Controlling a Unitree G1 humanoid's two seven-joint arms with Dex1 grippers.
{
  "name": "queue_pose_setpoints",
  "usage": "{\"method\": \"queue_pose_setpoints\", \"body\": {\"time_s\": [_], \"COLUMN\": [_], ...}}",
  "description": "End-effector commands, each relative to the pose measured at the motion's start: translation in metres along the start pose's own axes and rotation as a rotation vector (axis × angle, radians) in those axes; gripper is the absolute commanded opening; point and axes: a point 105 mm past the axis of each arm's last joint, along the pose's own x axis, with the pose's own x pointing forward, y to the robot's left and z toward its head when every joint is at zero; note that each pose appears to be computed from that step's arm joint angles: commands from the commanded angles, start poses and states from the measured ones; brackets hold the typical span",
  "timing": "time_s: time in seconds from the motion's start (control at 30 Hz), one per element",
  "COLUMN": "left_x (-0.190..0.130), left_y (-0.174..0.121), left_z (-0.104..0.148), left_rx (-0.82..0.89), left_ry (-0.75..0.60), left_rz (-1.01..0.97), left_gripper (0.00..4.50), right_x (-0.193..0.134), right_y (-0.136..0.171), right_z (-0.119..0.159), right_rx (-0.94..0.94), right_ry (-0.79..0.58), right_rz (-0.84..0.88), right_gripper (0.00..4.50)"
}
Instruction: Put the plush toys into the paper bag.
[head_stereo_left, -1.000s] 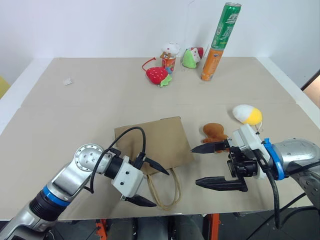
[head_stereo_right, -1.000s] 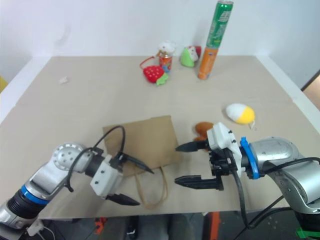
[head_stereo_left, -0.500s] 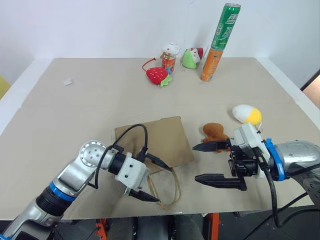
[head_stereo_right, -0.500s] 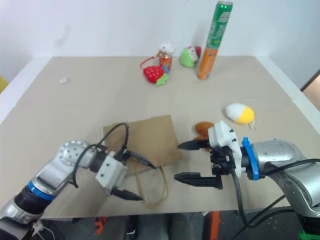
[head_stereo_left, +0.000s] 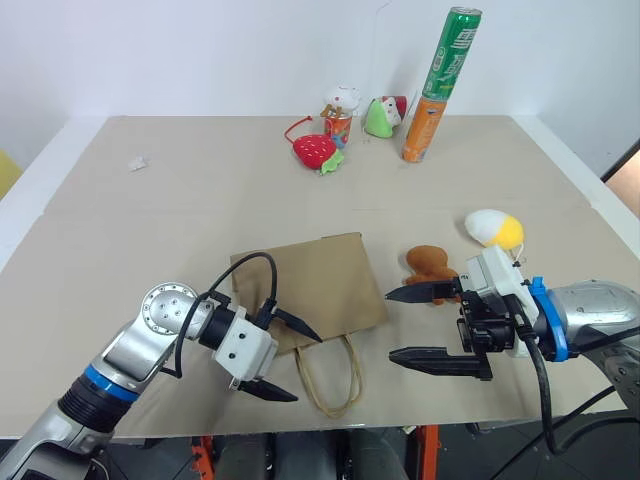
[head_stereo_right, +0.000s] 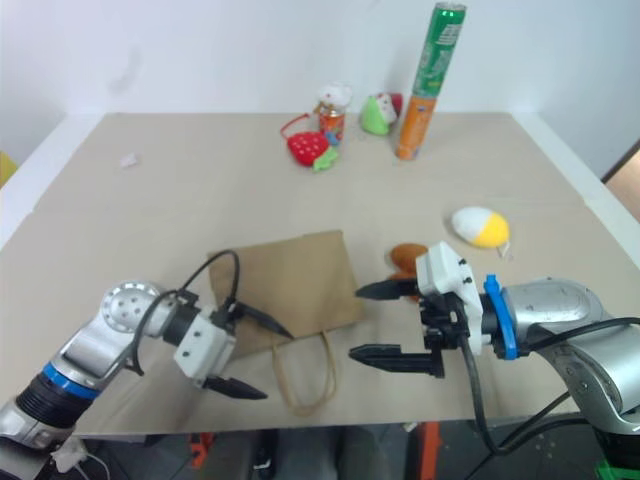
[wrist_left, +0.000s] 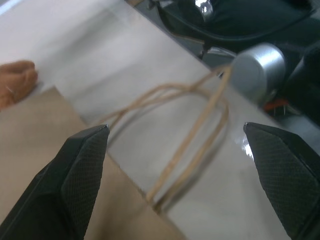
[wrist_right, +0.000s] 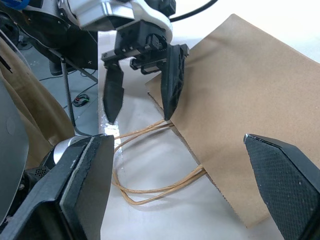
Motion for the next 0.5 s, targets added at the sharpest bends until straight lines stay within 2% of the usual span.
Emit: {"method": "queue_pose_setpoints", "body": {"time_s": [0.03,0.5], "left_x": [0.005,0.029], "left_y": [0.003,0.012], "left_z": [0.004,0.01], "left_rx": [0.1,0.099], "left_ry": [-0.015,-0.072], "left_rz": [-0.02,-0.001], "left_gripper": [4.44,4.44], "right_x": [0.0,0.001], "right_y": [0.0,0.002], "right_z": [0.005,0.005], "right_rx": [-0.036,-0.031], "right_ry": [-0.009,-0.011], "right_rz": [0.001,-0.015], "right_gripper": [4.5,4.5]}}
